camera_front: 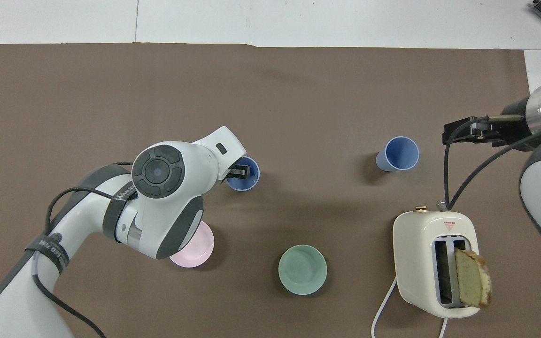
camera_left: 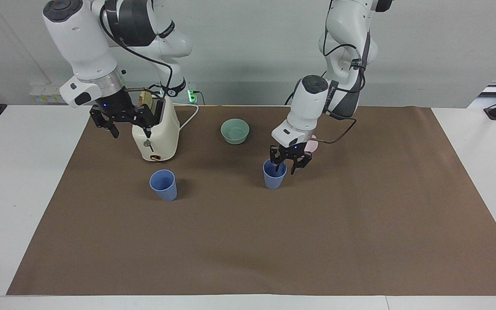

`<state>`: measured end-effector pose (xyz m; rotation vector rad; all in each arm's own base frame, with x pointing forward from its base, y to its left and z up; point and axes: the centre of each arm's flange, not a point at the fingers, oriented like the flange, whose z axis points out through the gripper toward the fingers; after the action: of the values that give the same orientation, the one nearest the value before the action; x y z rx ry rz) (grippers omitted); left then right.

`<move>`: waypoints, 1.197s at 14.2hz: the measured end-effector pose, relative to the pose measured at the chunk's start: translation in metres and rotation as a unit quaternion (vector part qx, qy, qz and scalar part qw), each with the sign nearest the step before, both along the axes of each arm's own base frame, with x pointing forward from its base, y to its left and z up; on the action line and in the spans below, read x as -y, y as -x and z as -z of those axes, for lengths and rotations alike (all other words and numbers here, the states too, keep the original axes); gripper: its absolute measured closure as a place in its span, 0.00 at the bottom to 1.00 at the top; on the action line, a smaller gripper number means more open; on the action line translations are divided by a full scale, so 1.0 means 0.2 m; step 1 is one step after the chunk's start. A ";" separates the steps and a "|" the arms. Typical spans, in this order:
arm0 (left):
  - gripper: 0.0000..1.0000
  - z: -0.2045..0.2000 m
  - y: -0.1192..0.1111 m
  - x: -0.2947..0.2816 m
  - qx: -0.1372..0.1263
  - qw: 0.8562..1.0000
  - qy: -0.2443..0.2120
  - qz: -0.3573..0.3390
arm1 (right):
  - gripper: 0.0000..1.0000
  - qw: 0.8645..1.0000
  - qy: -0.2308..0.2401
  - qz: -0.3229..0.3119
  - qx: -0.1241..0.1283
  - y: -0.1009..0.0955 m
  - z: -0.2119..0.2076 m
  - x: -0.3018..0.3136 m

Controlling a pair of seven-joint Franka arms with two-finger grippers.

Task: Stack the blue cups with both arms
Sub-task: 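Set the blue cup down and withdraw the left gripper, then reach the right gripper to the blue cup near the toaster and grasp it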

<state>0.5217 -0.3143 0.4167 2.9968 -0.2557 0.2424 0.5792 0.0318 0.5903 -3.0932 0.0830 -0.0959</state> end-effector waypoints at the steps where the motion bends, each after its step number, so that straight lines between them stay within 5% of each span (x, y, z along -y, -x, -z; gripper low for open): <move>1: 0.00 -0.10 -0.01 -0.07 -0.010 1.000 -0.005 -0.009 | 0.00 1.000 0.000 0.000 0.000 0.00 0.00 0.00; 5: 0.00 -0.52 -0.09 -0.62 -0.025 0.999 -0.021 -0.022 | 0.00 1.000 0.000 0.000 0.000 0.00 0.00 0.00; 10: 0.00 -0.76 -0.18 -1.42 -0.036 0.999 -0.039 -0.004 | 0.00 1.000 0.000 0.000 0.000 0.00 0.00 0.00; 17: 0.00 -1.26 -0.08 -1.75 -0.051 0.996 -0.069 -0.026 | 0.00 1.000 0.000 0.000 0.000 0.00 0.00 0.00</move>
<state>0.5384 0.0351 0.6688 3.1441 -0.1930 0.0804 0.5792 0.0318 0.5903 -3.0932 0.0830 -0.0959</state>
